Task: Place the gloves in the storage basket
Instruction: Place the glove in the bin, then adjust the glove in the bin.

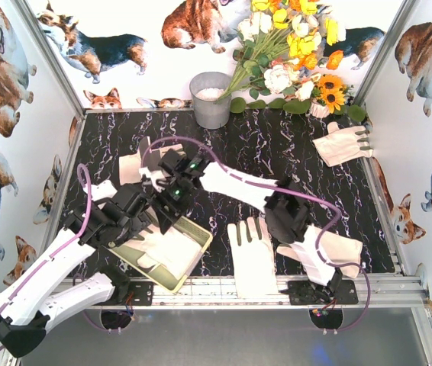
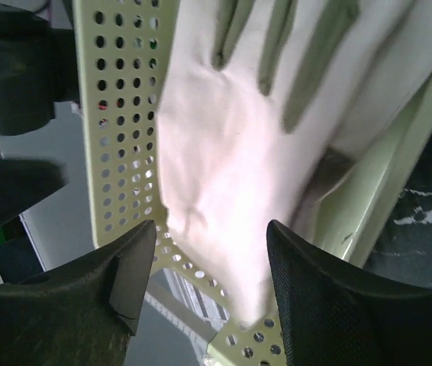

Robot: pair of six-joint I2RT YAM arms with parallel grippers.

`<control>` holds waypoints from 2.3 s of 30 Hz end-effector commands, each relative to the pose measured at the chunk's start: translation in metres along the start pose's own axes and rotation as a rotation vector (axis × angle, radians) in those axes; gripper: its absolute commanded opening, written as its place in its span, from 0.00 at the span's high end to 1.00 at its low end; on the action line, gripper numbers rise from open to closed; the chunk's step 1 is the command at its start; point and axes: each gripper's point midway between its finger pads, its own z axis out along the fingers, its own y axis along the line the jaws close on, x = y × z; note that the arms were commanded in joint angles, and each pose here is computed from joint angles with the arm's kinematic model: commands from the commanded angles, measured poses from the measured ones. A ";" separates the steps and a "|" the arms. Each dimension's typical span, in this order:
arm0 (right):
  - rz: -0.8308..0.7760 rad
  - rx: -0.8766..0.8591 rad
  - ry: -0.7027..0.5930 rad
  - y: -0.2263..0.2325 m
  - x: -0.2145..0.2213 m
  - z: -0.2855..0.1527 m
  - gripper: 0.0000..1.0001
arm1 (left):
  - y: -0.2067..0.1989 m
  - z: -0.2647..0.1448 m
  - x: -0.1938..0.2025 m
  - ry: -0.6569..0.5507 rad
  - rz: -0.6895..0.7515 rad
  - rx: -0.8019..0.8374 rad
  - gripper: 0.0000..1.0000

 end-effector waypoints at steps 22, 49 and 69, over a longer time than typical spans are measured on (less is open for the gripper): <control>0.204 0.213 -0.536 -0.044 0.027 -0.198 0.40 | -0.057 0.076 0.051 0.172 0.088 0.094 0.64; 0.301 0.294 -0.620 -0.072 0.046 -0.228 0.40 | -0.066 0.110 0.066 0.168 0.079 0.152 0.71; 0.313 0.285 -0.616 -0.077 0.048 -0.224 0.40 | -0.010 0.069 0.088 0.416 0.357 -0.017 0.71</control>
